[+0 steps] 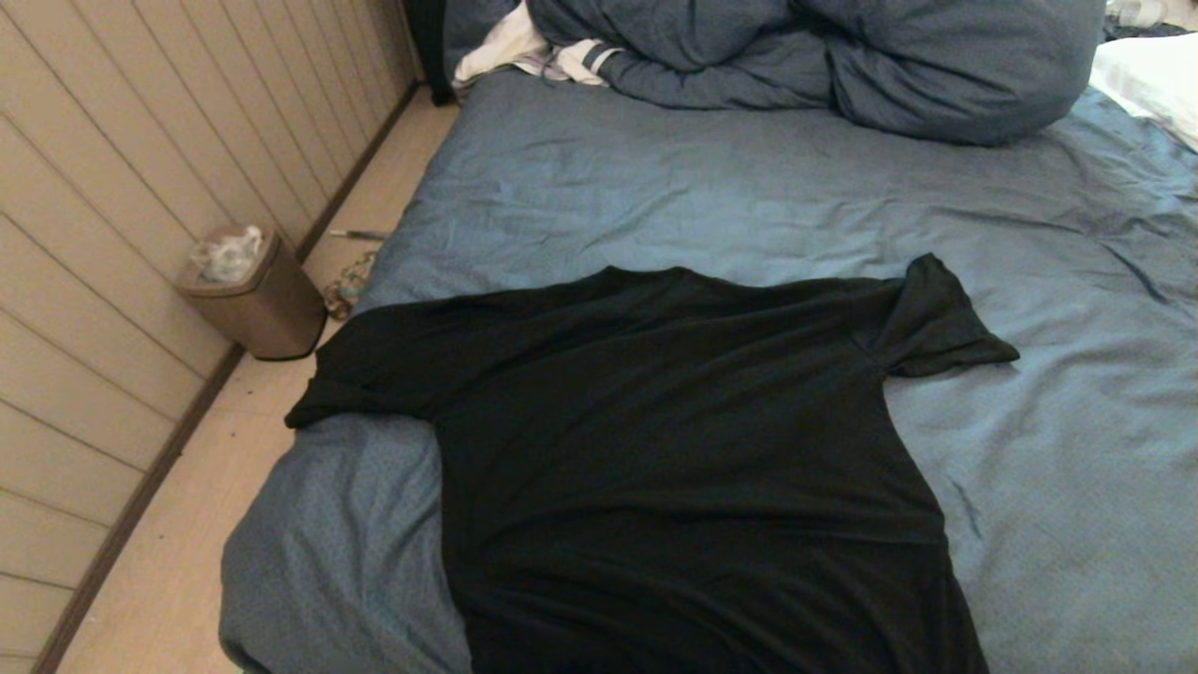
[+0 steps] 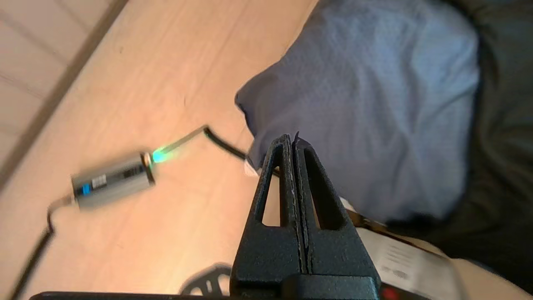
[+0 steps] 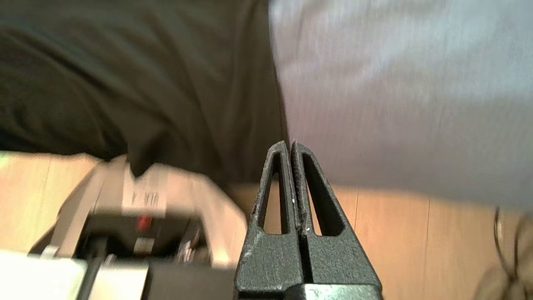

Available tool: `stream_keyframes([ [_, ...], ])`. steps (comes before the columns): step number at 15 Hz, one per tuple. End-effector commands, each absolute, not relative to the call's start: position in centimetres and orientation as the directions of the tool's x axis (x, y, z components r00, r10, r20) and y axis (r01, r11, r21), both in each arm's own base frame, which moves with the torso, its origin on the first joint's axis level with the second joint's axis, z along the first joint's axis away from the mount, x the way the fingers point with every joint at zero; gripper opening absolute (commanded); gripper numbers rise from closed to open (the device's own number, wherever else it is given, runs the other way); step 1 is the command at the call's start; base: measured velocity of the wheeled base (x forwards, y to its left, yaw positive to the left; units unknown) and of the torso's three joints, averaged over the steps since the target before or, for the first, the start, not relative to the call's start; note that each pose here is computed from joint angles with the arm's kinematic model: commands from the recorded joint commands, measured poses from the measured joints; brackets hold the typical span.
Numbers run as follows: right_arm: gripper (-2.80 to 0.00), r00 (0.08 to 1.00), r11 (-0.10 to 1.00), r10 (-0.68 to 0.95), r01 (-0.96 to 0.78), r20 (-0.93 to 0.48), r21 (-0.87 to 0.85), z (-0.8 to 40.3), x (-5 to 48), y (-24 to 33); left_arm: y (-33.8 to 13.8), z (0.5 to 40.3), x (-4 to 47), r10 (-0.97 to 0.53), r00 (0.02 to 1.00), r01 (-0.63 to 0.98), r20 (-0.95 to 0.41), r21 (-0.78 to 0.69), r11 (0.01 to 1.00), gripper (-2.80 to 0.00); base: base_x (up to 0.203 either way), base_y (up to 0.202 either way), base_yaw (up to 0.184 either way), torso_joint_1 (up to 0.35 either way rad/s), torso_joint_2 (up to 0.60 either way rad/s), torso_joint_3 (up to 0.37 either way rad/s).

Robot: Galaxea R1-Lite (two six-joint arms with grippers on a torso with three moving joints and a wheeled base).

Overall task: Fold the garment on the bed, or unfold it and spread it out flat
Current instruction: Fold the black T-shirt

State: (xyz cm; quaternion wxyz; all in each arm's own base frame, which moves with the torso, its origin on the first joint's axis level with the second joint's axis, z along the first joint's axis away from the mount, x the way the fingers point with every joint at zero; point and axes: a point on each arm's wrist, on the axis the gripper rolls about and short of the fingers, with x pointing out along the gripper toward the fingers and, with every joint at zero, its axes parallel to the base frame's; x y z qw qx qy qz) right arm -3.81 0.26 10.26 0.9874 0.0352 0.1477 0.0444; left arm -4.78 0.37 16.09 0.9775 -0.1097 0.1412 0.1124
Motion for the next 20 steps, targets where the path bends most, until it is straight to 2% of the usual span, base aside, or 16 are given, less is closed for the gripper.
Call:
stream_keyframes([
  [1,-2.8,0.978,0.996,0.086,-0.077,-0.19,0.054,8.9,-4.4,0.2,0.3,13.9,-3.7,0.196,0.951,-0.236,-0.239,-0.149,0.96,-2.8,0.0,0.0,0.0,0.0,0.0,0.0],
  [3,-2.8,0.989,0.999,0.03,-0.027,-0.142,0.022,8.5,-3.5,0.1,0.3,11.3,-3.2,0.182,0.972,-0.194,-0.147,-0.076,0.978,-2.8,0.0,0.0,0.0,0.0,0.0,0.0],
  [5,-2.8,0.999,0.999,-0.007,0.005,-0.042,-0.037,7.7,-2.5,0.0,0.3,8.9,-2.6,0.159,0.987,-0.157,0.001,0.124,0.98,-2.8,0.0,0.0,0.0,0.0,0.0,0.0],
  [6,-2.8,1.0,0.999,-0.003,0.003,-0.01,-0.052,7.5,-2.3,0.0,0.3,8.7,-2.4,0.143,0.988,-0.15,0.054,0.164,0.975,-2.8,0.0,0.0,0.0,0.0,0.0,0.0],
  [8,-2.8,1.0,0.998,0.0,-0.001,-0.02,-0.063,7.4,-2.3,0.0,0.2,8.4,-2.5,0.119,0.992,-0.123,0.042,0.111,0.986,-2.8,0.0,0.0,0.0,0.0,0.0,0.0],
  [10,-2.8,1.0,0.998,0.005,-0.006,-0.02,-0.065,7.4,-2.3,0.0,0.2,8.4,-2.5,0.117,0.993,-0.116,0.037,-0.03,0.993,-2.8,0.0,0.0,0.0,0.0,0.0,0.0],
  [12,-2.8,1.0,0.998,0.005,-0.006,-0.02,-0.064,7.4,-2.3,0.0,0.1,7.9,-2.6,0.042,0.999,-0.047,-0.029,-0.201,0.979,-2.8,0.0,0.0,0.0,0.0,0.0,0.0],
  [13,-2.8,1.0,0.998,0.005,-0.006,-0.02,-0.064,7.4,-2.3,0.0,0.0,7.9,-2.6,0.03,0.999,-0.037,-0.04,-0.199,0.979,-2.8,0.0,0.0,0.0,0.0,0.0,0.0],
  [16,-2.8,1.0,0.998,0.003,-0.004,-0.021,-0.056,7.3,-2.2,0.0,-0.2,8.3,-2.5,-0.066,0.997,0.065,0.029,0.023,0.998,-2.8,0.0,0.0,0.0,0.0,0.0,0.0],
  [20,-2.8,1.0,0.999,0.006,-0.007,-0.022,-0.042,7.4,-2.3,0.0,-0.2,8.3,-2.5,-0.068,0.997,0.068,0.024,0.011,0.998,-2.8,0.0,0.0,0.0,0.0,0.0,0.0],
])
